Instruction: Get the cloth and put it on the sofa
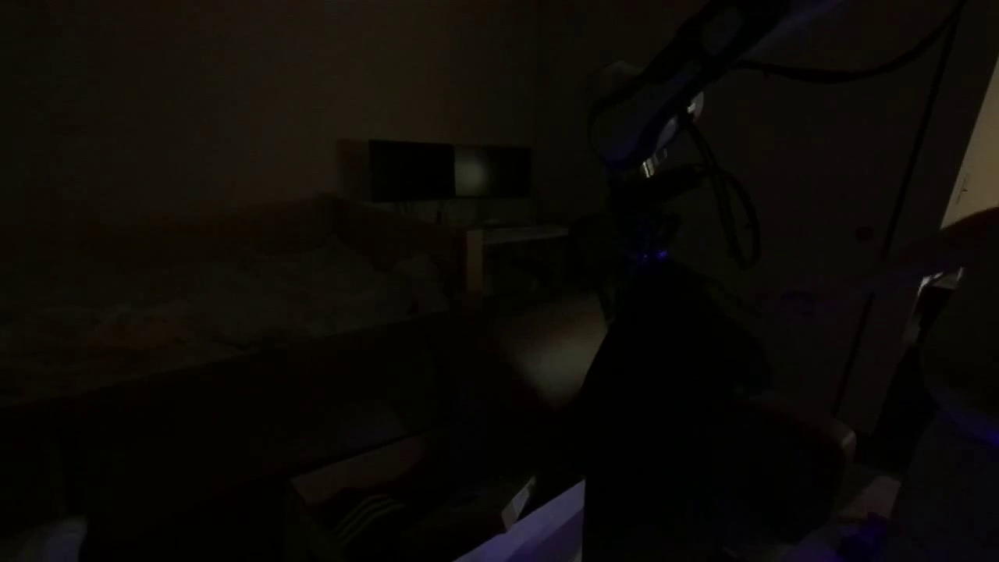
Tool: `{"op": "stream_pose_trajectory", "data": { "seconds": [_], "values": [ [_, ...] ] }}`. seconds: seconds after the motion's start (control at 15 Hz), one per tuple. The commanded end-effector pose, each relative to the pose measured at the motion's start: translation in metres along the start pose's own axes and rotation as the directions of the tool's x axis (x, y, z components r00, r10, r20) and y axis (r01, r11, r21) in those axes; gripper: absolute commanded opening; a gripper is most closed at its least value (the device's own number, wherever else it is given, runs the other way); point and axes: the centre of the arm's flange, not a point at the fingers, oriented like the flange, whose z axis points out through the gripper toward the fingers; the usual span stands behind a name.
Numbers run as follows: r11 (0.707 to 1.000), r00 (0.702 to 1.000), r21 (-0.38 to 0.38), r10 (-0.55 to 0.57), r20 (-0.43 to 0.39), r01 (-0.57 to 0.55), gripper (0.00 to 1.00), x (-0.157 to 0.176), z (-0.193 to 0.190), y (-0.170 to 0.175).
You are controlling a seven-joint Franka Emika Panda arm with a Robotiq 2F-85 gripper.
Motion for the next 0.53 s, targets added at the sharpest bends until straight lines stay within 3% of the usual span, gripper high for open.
{"op": "stream_pose_trajectory", "data": {
  "seconds": [0.0,0.27,0.47],
  "values": [
    [0.984,0.991,0.132,-0.104,-0.089,0.116,0.04,-0.033,-0.076,0.019],
    [0.942,0.962,0.242,-0.188,-0.198,0.234,0.04,-0.063,-0.159,0.034],
    [0.910,0.934,0.278,-0.234,-0.271,0.309,0.04,-0.092,-0.219,0.051]
  ]
}}
